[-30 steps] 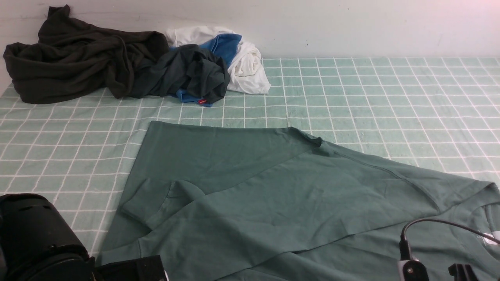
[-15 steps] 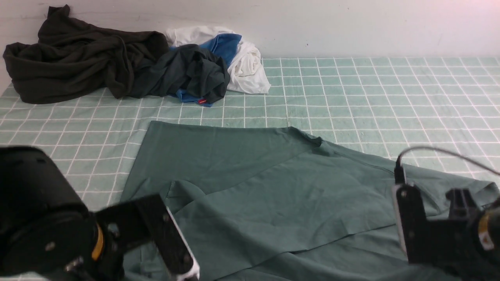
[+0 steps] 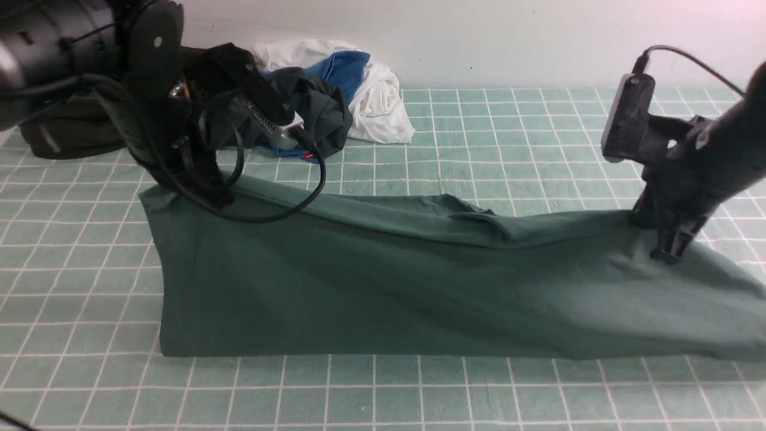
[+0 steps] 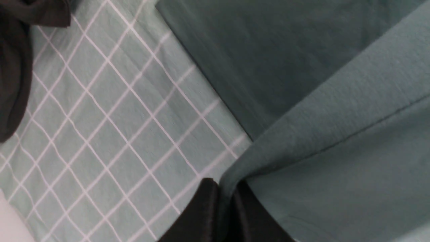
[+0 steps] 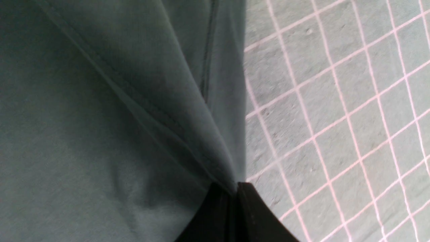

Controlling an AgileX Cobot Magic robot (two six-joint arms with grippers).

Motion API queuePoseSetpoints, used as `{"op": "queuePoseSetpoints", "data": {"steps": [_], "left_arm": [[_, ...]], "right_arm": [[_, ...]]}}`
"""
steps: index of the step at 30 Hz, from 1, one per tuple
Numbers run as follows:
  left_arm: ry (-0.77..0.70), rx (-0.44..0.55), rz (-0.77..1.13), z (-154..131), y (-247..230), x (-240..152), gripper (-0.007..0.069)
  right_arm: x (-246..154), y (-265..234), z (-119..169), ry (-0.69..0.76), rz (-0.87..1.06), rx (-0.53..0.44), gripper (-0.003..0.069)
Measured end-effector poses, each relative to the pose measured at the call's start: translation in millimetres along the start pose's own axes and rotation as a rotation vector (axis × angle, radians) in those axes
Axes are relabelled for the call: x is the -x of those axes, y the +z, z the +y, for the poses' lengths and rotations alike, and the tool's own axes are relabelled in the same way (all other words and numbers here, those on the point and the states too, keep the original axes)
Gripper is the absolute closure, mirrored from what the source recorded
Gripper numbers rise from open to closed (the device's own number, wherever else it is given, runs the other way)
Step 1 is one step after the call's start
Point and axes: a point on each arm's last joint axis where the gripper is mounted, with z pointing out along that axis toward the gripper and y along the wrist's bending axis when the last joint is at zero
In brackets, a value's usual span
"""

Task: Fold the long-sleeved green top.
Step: Use both arms to drag the lower edge of the fabric forward and fold it over the upper edge

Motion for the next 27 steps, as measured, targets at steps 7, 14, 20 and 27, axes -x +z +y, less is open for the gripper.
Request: {"op": "queuePoseSetpoints", "data": {"steps": [7,14,20,27], "left_arm": [[-0.044,-0.004,0.029,24,92,36,0.0604],[-0.126,0.012,-0.007,31,138,46,0.0519],[-0.244,0.031,-0.021,39,141,45,0.0318],[-0.352,0.032,-0.014,52,112,56,0.0207]], "right_arm": [[18,64,-27,0.090,-0.011,-0.021,0.0655],[22,100,-42,0.276,-0.020,-0.103,0.0573],[19,94,-59,0.597,-0.032,-0.158,0.0398],[57,86,-20,0.696,-0.031,0.079,0.0347]]}}
